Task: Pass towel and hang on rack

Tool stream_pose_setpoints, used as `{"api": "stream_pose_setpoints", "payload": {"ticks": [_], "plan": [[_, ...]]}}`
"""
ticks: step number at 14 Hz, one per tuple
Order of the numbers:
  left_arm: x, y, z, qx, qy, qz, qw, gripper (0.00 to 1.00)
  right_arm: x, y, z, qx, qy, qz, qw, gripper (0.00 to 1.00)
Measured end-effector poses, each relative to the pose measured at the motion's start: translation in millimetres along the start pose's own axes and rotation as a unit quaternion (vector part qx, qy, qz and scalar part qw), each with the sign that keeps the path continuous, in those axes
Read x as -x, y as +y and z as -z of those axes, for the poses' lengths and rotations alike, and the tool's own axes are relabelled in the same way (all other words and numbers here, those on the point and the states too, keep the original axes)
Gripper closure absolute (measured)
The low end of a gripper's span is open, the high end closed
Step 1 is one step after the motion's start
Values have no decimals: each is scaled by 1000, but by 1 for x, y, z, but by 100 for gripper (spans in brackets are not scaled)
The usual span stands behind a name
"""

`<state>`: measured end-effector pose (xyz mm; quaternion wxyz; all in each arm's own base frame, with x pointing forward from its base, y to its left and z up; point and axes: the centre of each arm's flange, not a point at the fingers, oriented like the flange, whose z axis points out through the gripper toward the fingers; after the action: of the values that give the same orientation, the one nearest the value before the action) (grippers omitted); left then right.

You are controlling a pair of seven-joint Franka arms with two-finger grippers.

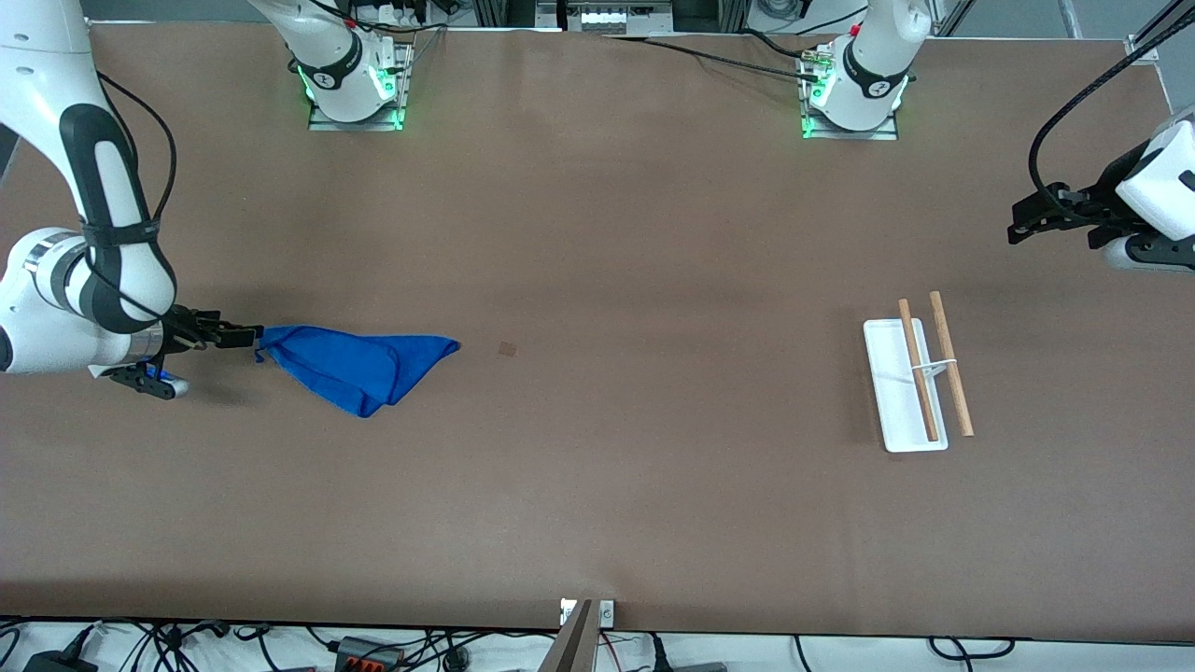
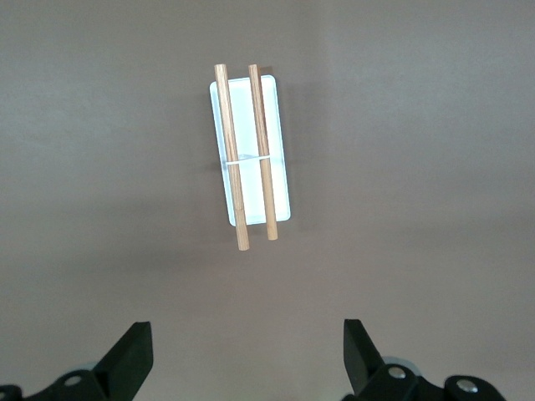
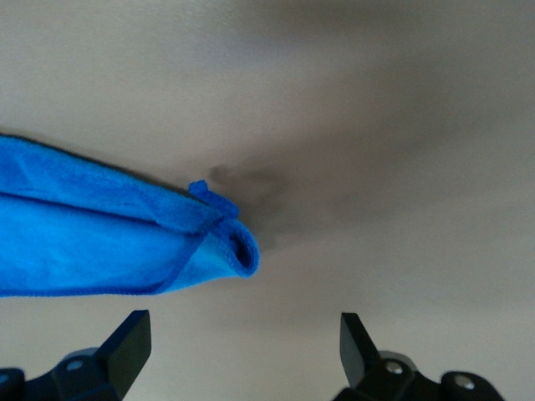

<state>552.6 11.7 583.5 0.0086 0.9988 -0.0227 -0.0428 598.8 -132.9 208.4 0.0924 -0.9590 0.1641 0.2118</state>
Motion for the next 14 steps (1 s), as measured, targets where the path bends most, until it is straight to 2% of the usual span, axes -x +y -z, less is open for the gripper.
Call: {"api": "stream_pose_setpoints", "payload": {"ticks": [3, 6, 13, 14], "plan": [[0, 0, 0, 0, 0, 0, 1000, 0, -5, -5, -11, -17, -3, -5, 1000, 0], [0, -1, 0, 0, 0, 0, 1000, 0, -9, -9, -22, -35, -4, -12, 999, 10], [0, -1, 0, 0, -1, 0, 1000, 0, -16, -6, -38, -34, -5, -16, 999, 15], [0, -1, 0, 0, -1, 0, 1000, 0, -17, -6, -39, -34, -4, -17, 999, 19]]}}
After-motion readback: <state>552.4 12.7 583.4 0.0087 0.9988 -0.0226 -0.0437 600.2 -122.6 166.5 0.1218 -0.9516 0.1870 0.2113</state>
